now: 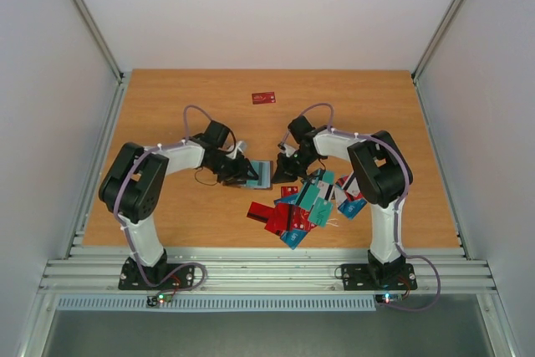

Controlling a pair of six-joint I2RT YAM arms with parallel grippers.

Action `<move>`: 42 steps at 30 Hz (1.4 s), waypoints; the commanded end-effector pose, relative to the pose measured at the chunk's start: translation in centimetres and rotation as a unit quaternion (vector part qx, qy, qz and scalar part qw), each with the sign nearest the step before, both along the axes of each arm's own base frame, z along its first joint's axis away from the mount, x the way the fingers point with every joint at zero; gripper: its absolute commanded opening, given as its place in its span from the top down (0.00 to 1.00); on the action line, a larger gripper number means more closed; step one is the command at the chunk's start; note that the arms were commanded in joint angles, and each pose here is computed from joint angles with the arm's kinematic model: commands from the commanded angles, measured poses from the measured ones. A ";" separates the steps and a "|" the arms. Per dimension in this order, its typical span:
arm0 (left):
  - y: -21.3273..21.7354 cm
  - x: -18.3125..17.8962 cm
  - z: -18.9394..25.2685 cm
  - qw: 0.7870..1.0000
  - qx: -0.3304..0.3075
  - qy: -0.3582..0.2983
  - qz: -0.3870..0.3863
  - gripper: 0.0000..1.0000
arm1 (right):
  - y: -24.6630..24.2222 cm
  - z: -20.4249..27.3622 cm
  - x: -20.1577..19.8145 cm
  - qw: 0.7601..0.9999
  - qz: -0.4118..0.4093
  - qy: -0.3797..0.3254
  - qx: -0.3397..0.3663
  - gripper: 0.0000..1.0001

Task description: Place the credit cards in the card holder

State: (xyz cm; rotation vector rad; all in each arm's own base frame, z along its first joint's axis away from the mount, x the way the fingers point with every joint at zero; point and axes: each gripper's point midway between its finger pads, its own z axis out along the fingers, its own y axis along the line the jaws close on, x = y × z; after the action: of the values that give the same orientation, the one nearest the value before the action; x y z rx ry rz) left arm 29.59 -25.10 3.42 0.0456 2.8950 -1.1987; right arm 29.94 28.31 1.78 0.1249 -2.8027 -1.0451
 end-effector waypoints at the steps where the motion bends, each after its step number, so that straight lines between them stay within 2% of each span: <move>1: 1.3 -0.1 0.3 0.999 0.047 -0.002 0.005 0.51 | -0.2 -1.2 -0.1 1.000 0.001 0.005 -0.024 0.96; 3: 1.5 -0.1 0.4 0.998 0.059 -0.002 0.004 0.47 | -0.1 -1.2 0.0 1.000 0.001 0.006 -0.023 0.96; 9: 1.3 0.5 0.7 0.997 0.081 -0.014 -0.013 0.46 | 0.0 -1.2 0.1 1.000 0.003 0.005 -0.022 0.96; 24: 0.9 1.9 -0.8 0.992 0.124 -0.019 -0.022 0.50 | 0.1 -1.3 0.2 1.000 0.004 0.007 -0.023 0.96; 42: -1.8 1.3 -0.1 0.984 0.161 -0.038 -0.062 0.55 | 0.0 -1.0 0.3 1.000 0.007 0.004 -0.026 0.97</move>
State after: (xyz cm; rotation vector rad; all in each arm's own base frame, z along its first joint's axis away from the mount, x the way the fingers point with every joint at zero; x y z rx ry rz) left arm 31.21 -26.39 3.38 0.2211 3.0134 -0.7318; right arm 30.30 28.66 1.82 0.1255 -2.7948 -1.0394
